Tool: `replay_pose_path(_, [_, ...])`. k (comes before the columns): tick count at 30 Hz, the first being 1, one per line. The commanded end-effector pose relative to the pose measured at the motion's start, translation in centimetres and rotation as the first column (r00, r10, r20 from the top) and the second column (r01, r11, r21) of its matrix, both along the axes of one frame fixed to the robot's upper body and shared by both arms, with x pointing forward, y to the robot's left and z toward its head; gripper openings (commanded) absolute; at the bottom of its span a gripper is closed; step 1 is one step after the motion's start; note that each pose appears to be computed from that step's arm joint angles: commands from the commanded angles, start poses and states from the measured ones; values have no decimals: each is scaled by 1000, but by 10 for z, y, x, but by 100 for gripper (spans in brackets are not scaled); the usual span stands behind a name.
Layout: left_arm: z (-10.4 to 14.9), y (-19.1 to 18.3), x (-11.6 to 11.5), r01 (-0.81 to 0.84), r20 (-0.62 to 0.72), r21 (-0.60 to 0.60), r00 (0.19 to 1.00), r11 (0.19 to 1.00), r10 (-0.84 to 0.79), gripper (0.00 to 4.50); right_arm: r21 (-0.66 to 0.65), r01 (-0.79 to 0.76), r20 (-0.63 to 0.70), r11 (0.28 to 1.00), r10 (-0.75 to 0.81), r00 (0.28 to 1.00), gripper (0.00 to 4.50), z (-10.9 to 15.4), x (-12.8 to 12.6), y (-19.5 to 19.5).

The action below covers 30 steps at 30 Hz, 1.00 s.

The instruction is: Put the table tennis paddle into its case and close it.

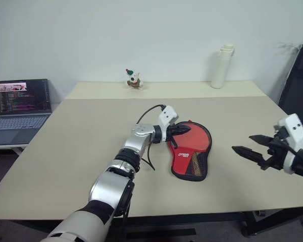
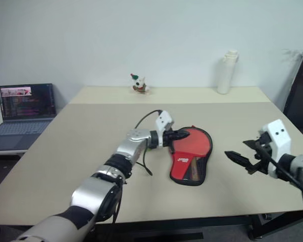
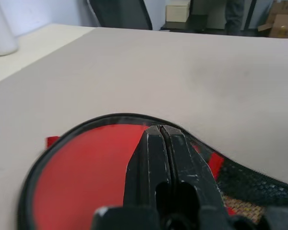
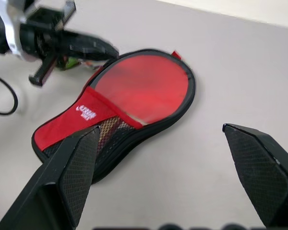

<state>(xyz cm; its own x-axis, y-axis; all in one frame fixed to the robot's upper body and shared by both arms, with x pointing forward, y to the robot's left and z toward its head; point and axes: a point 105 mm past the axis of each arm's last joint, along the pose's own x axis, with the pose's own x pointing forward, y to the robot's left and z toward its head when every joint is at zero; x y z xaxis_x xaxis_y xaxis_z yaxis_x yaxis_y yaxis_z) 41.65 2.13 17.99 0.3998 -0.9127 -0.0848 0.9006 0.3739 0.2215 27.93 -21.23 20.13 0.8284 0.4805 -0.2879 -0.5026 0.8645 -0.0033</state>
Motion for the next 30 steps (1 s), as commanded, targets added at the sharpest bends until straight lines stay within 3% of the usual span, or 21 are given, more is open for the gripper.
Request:
replay_pose_path(1, [19,24,-15,91,36,-62,995,994,-89,4,45,19,-13,999,-19,1000,450,-12,18,8])
replay_pose_path(11, [29,90,-48,14,20,-69,1000,998,-12,4,106,47,-134,993,-33,990,450,-50,58,22])
replay_pose_path(20, [29,91,-63,-17,9,-71,1000,997,17,4,80,111,-231,991,-90,969,450,-87,82,23])
replay_pose_path(30, [31,87,-63,-14,12,-68,1000,998,15,4,88,67,-263,994,-42,964,450,-94,87,37])
